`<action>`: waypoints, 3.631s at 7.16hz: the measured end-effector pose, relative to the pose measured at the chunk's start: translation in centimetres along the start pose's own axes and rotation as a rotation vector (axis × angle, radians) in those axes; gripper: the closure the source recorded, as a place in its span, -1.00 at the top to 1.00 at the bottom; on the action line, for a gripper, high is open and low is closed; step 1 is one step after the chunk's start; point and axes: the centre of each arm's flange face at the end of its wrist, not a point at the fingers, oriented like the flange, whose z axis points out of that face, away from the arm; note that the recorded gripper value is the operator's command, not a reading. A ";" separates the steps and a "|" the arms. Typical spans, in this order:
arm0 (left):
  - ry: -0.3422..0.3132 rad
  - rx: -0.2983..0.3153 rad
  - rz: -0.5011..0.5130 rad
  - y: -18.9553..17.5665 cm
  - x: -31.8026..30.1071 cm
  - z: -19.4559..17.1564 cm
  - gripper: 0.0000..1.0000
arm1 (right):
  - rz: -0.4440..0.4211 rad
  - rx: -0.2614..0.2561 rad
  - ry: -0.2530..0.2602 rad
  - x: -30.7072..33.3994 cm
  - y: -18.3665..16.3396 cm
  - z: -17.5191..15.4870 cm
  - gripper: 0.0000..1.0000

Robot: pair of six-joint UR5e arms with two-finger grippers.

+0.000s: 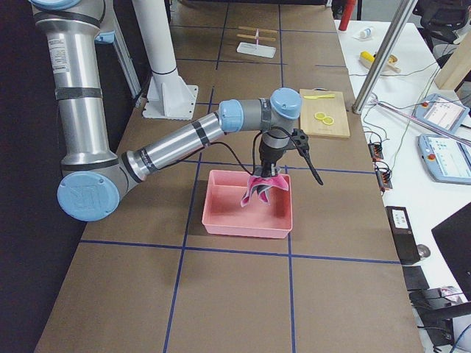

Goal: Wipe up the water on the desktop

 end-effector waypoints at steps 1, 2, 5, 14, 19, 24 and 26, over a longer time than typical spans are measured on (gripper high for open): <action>0.000 -0.001 -0.001 0.0 -0.1 0.1 1.00 | -0.014 0.001 -0.003 -0.3 -0.1 0.2 1.00; 0.000 -0.002 -0.002 -0.1 -0.1 0.1 1.00 | -0.019 0.003 -0.005 -0.3 -0.1 0.4 1.00; 0.001 0.002 0.000 -0.4 0.1 -0.1 1.00 | 0.024 -0.007 -0.005 1.8 0.5 1.1 1.00; 0.002 -0.005 -0.005 -0.7 -0.1 0.2 1.00 | 0.197 0.156 0.027 20.8 4.3 4.8 1.00; 0.002 -0.026 -0.024 -0.1 -1.4 1.5 1.00 | 0.219 0.163 -0.004 20.4 4.0 4.5 1.00; -0.003 -0.010 -0.013 -0.6 -2.6 2.6 1.00 | 0.218 0.162 -0.004 20.5 4.1 4.6 1.00; -0.005 -0.009 -0.012 -0.7 -2.6 2.6 1.00 | 0.214 0.163 -0.002 20.5 4.1 4.5 1.00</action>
